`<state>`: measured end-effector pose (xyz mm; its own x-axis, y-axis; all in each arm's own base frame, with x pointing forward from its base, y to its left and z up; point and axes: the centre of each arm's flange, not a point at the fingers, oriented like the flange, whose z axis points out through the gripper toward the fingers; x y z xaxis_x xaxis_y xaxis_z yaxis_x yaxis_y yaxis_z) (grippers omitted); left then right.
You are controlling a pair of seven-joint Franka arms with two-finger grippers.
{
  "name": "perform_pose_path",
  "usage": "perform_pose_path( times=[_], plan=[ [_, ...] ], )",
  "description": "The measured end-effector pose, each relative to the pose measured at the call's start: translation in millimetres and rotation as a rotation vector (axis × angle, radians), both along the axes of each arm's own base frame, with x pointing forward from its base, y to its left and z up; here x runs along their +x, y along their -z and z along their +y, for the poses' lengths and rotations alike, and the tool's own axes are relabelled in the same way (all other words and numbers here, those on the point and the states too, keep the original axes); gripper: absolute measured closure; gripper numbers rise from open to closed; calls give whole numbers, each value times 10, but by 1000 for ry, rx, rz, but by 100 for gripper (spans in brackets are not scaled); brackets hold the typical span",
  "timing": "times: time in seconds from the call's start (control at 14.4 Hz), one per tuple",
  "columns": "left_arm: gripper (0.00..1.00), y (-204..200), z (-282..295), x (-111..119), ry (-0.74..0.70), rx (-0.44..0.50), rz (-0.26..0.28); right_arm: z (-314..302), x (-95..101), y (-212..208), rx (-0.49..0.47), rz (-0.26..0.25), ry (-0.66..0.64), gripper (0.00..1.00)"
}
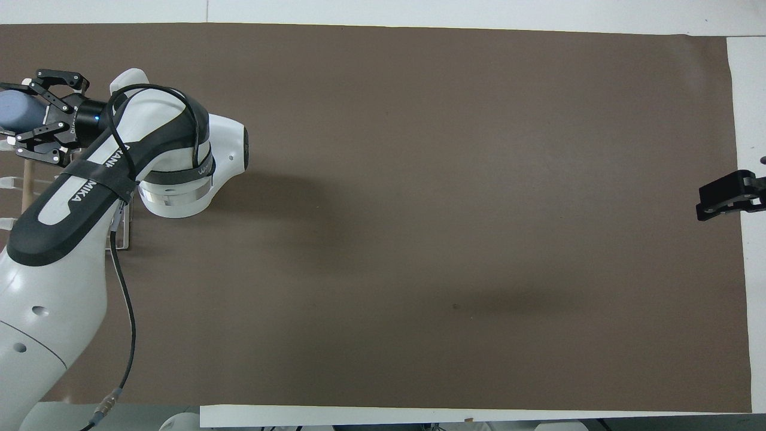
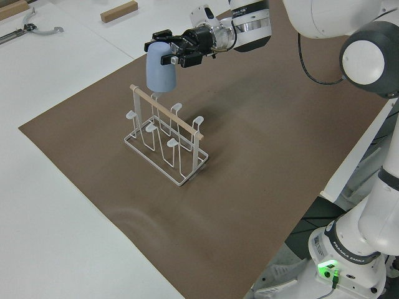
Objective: Hang cup on cup holder
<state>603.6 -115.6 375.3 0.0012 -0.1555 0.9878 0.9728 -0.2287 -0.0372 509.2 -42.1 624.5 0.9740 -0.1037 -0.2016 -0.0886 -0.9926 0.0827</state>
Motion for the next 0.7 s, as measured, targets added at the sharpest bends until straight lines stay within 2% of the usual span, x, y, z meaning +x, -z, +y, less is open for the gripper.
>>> perform_pose_path(
  times=[0.35, 0.7],
  plan=[
    [32, 60, -3, -5, 8, -4, 10, 26, 2, 0, 0, 0, -5, 0],
    [32, 304, -7, -12, 18, -15, 9, 58, 4, 0, 0, 0, -11, 0]
  ],
)
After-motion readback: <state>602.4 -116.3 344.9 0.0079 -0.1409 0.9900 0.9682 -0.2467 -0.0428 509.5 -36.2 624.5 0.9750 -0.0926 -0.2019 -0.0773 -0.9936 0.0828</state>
